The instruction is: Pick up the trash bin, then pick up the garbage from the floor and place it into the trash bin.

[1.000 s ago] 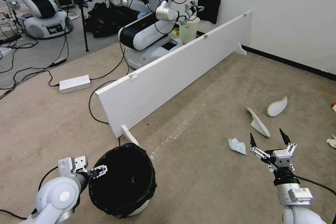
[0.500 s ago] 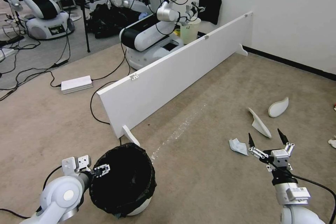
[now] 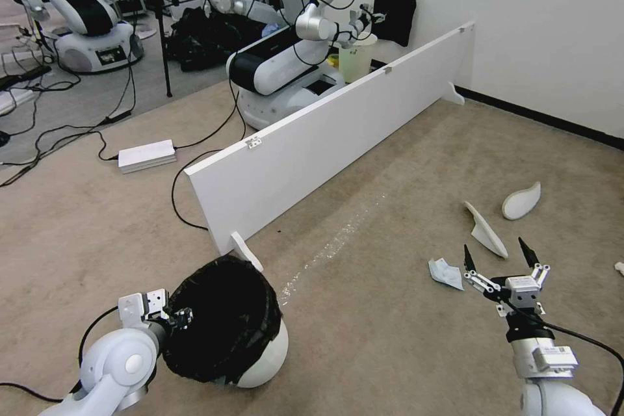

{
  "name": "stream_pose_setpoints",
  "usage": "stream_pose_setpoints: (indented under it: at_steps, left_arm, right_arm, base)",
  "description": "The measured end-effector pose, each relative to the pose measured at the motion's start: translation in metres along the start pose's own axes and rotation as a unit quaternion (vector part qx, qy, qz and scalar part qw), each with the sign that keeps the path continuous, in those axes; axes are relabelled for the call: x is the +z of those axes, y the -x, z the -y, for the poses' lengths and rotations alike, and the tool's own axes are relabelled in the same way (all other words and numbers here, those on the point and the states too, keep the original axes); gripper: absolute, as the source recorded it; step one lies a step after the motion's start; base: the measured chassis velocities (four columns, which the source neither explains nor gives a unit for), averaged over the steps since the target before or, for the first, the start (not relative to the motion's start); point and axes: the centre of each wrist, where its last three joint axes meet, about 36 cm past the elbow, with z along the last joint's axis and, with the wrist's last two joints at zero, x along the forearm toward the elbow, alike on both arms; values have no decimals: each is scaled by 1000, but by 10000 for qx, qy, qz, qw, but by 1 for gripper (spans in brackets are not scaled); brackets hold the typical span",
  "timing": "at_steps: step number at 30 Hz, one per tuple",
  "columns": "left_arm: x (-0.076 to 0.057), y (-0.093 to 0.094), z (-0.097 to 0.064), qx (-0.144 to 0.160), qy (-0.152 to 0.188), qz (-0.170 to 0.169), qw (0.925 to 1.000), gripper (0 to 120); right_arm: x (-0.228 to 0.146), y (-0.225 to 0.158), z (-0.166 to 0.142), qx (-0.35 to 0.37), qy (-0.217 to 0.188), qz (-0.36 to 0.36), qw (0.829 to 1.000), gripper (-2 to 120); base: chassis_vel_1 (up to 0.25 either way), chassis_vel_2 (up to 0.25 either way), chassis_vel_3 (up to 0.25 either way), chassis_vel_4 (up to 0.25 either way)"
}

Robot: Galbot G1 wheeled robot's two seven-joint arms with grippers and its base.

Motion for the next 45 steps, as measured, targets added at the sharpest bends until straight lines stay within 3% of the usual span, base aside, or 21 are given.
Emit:
stream_pose_setpoints:
  at_steps: [13,19,30,40,45]
  left_arm:
    - [6,2,6,112,130,129,9998,30]
    - [13,3,11,362,330,379,9981,30]
    - [16,-2,9,343,546,609,9961,29]
    - [16,-11,7,293,564,813,9947,10]
    - [14,-15,8,283,588,887,9939,8]
  right_arm:
    - [1,3,-1,24,50,34,10000,100]
    - [2,4,-1,41,75,42,10000,100]
    - [2,6,-2,44,88,48,9999,100]
    - [3,6,-4,19,88,44,9999,100]
    - [2,6,-5,13,94,48,9999,100]
  base:
    - [0,0,0,0]
    - [0,0,0,0]
    - [0,0,0,0]
    - [0,0,0,0]
    - [0,0,0,0]
